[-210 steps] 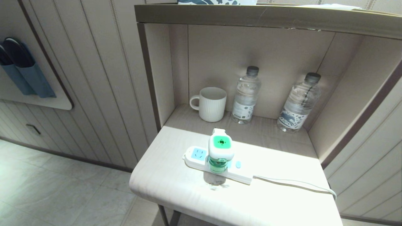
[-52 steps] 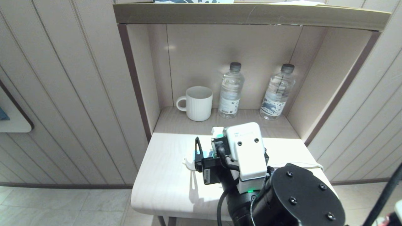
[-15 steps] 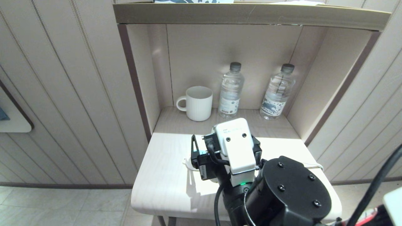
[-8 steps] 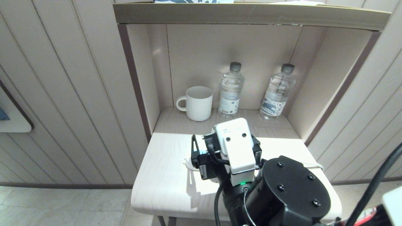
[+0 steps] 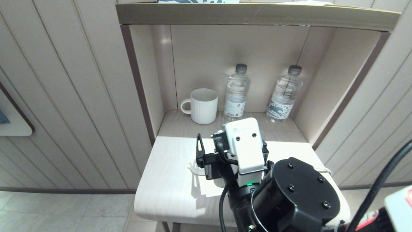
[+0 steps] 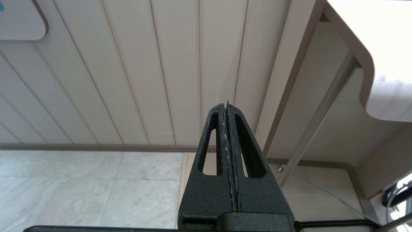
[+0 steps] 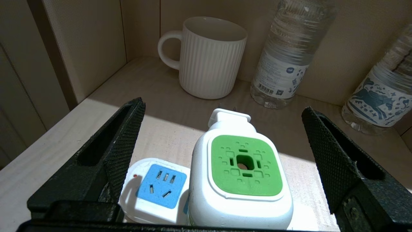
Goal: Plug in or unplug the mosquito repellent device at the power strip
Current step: Pick up the mosquito repellent liquid
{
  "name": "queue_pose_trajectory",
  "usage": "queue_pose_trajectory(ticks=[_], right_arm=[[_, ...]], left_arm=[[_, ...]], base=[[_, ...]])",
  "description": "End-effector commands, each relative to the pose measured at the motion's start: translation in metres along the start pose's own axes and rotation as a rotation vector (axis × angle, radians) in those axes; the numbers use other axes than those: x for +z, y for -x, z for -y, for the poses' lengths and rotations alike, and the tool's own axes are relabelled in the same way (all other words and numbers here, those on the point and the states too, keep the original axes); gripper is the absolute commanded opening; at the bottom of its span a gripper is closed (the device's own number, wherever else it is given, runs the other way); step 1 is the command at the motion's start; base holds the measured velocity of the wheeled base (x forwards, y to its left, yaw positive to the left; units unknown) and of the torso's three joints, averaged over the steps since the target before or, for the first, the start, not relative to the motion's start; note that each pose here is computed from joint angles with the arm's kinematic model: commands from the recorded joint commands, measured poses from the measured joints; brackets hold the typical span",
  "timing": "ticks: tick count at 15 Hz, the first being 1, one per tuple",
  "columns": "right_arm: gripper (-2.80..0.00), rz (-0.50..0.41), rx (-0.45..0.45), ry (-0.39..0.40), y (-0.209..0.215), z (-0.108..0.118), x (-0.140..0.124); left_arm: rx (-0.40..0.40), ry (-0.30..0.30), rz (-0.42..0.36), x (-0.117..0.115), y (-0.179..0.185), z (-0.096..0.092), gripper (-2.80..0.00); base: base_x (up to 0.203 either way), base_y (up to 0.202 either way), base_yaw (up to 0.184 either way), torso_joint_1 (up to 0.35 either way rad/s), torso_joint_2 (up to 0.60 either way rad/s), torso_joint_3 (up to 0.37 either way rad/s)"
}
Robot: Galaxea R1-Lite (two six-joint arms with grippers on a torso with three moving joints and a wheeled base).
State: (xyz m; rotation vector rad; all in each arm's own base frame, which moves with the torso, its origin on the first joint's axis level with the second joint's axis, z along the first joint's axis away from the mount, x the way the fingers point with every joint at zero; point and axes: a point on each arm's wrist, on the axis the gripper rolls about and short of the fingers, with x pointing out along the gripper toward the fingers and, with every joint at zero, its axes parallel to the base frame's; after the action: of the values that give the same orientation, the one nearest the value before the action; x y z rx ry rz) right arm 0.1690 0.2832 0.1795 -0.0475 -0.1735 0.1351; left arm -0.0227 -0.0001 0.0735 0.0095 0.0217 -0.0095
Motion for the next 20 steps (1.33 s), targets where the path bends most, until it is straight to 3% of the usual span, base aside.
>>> queue_pose_trajectory(ticks=[1,20], right_arm=[[0.00,0.010,-0.010,-0.018,0.000,0.000,0.000],[0.00,0.020,-0.040,-0.058,0.002,-0.002,-0.010]], left_arm=[[0.000,0.000,-0.001,0.000,0.000,0.000,-2.80],[0.000,0.000,-0.002,0.000,0.000,0.000,-2.80]], base=[[0.000,0.000,0.000,0.000,0.00,0.000],[0.000,0.000,0.000,0.000,0.00,0.000]])
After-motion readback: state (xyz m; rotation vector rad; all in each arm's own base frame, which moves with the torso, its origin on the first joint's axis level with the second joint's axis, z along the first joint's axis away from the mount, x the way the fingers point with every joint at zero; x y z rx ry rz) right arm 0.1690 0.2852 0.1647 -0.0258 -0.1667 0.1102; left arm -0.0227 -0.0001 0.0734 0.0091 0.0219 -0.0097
